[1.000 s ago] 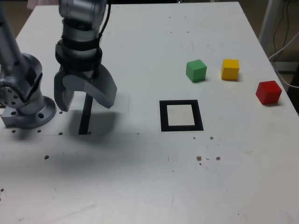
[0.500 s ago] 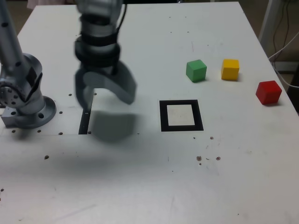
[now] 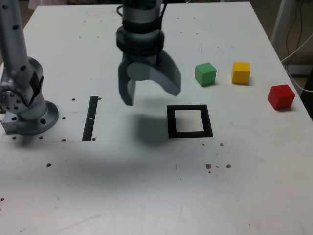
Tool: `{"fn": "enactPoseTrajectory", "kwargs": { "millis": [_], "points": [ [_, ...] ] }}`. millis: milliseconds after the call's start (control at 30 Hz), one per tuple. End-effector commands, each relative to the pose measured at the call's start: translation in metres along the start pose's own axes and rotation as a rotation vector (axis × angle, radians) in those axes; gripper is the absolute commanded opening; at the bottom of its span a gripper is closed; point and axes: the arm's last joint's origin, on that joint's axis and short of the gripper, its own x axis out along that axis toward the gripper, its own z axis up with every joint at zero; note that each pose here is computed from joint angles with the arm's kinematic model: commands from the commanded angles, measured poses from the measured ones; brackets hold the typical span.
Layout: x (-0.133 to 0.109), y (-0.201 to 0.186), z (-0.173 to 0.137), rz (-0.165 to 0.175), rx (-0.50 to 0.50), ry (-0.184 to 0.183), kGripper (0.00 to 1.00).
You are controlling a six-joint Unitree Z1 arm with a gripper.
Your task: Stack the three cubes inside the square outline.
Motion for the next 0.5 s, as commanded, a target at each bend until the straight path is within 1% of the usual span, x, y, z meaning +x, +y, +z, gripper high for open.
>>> {"fn": "enactPoseTrajectory", "kwargs": {
  "millis": [0, 200, 467],
  "points": [
    [-0.003, 0.003, 0.009, 0.003, -0.004, -0.007, 1.0],
    [-0.013, 0.008, 0.036, 0.005, -0.001, -0.027, 1.0],
    [-0.021, 0.016, 0.076, 0.011, 0.005, -0.033, 1.0]
  ]
}}
